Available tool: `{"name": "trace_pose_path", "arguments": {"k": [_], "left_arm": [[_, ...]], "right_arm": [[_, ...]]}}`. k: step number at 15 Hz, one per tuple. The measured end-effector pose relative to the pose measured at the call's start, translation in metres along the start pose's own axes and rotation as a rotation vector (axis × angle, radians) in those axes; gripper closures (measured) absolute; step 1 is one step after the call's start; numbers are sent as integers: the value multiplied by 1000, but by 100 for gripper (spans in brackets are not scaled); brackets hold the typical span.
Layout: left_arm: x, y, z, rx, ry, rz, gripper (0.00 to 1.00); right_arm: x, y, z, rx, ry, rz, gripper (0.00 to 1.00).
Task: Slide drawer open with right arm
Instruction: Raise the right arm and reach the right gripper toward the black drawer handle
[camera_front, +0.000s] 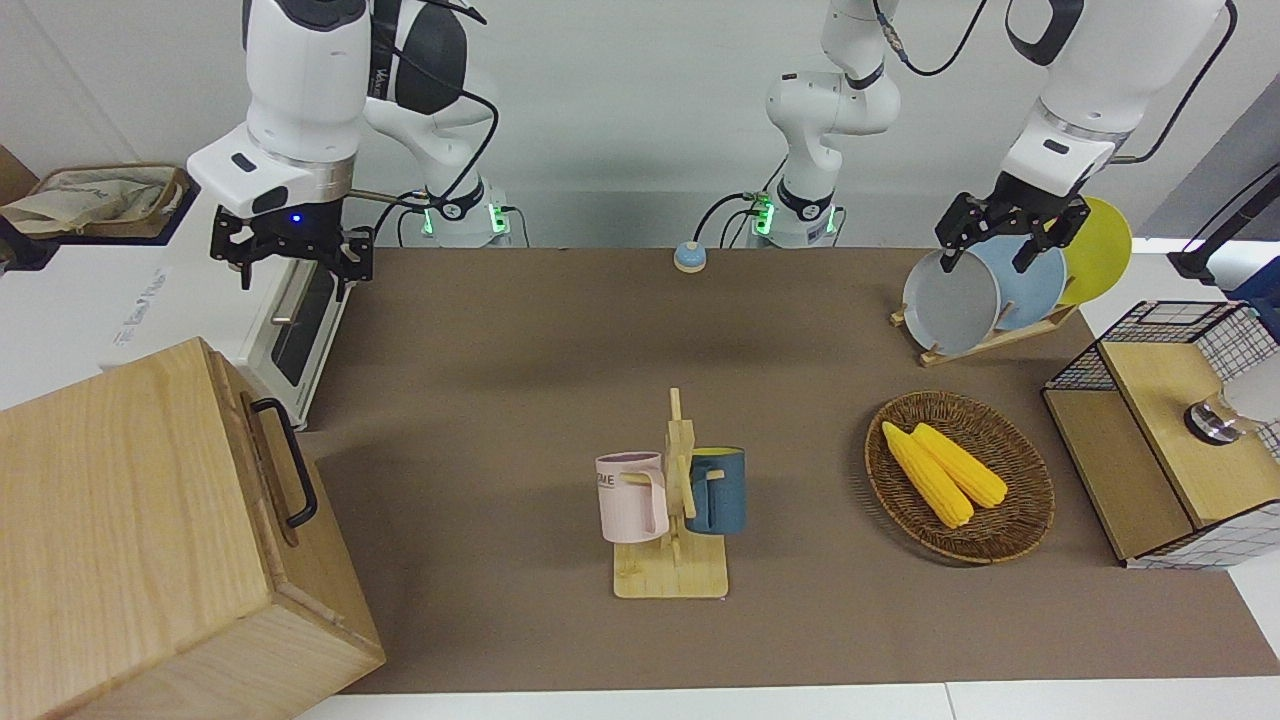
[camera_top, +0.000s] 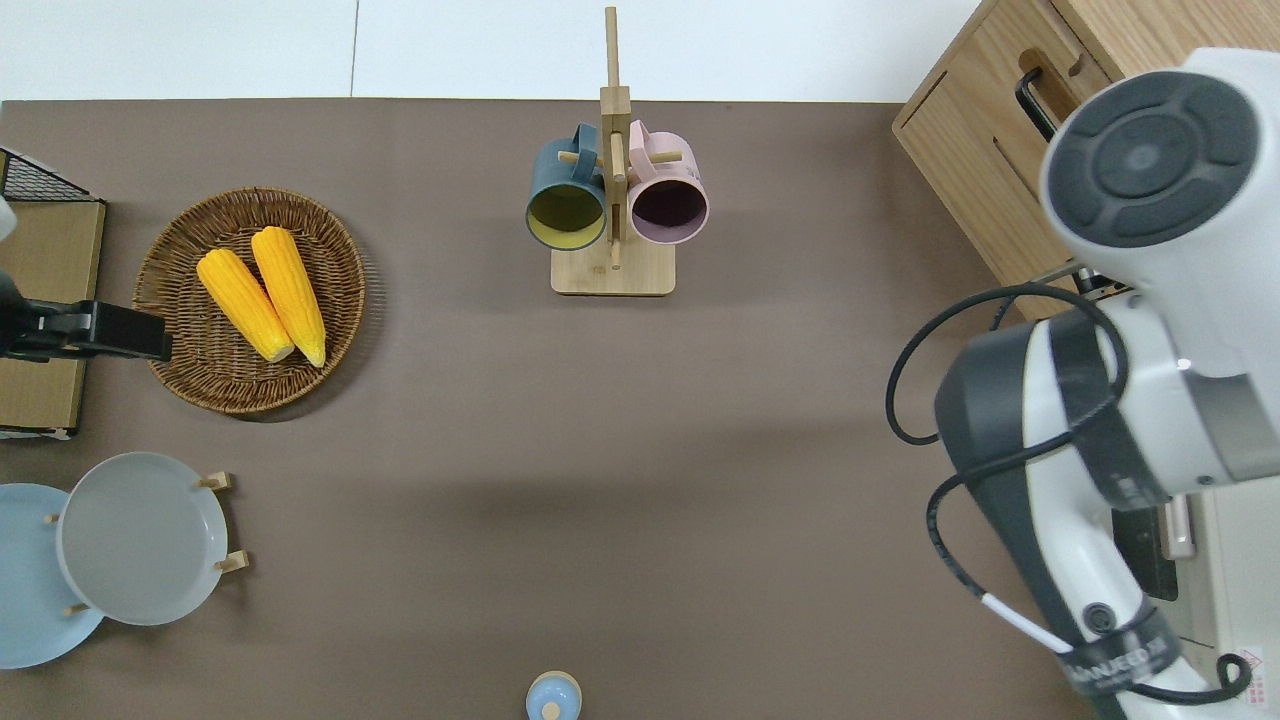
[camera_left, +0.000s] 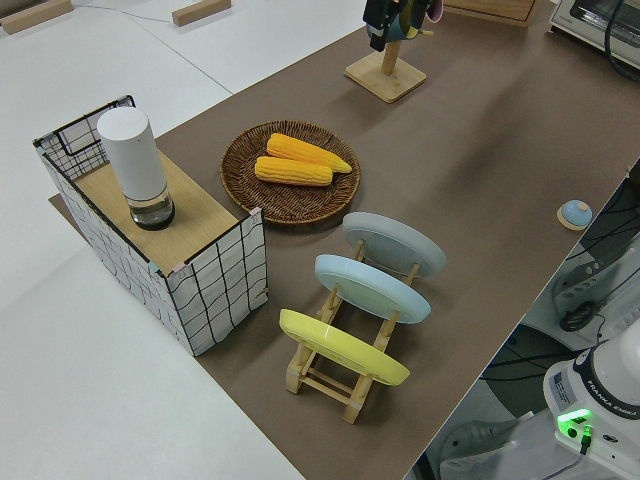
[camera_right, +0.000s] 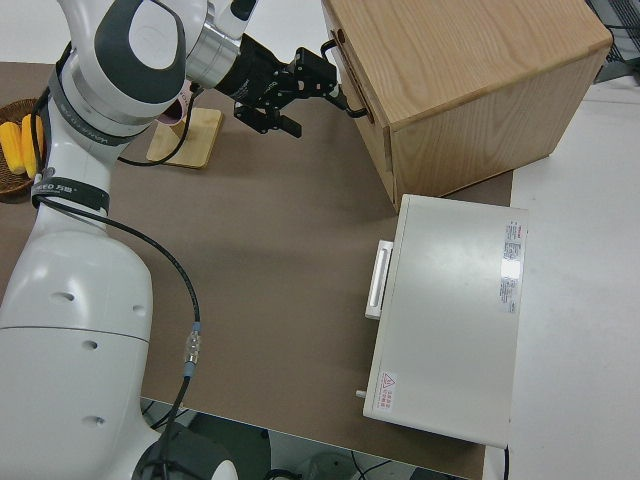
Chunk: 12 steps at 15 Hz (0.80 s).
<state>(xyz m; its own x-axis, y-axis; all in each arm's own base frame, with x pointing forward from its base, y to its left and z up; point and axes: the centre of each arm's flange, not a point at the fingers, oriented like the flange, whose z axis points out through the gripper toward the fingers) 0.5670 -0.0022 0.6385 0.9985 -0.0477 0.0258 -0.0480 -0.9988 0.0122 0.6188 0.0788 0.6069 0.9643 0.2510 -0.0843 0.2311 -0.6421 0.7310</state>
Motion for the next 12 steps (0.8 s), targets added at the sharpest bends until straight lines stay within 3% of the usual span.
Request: {"name": "trace_pose_path", "arguments": {"k": [4, 12], "left_arm": [[0, 0, 0, 0, 0, 0, 1], [0, 0, 0, 0, 0, 0, 0]], "right_arm": [[21, -31, -5, -156, 13, -36, 1], [58, -81, 33, -405, 17, -5, 1]]}}
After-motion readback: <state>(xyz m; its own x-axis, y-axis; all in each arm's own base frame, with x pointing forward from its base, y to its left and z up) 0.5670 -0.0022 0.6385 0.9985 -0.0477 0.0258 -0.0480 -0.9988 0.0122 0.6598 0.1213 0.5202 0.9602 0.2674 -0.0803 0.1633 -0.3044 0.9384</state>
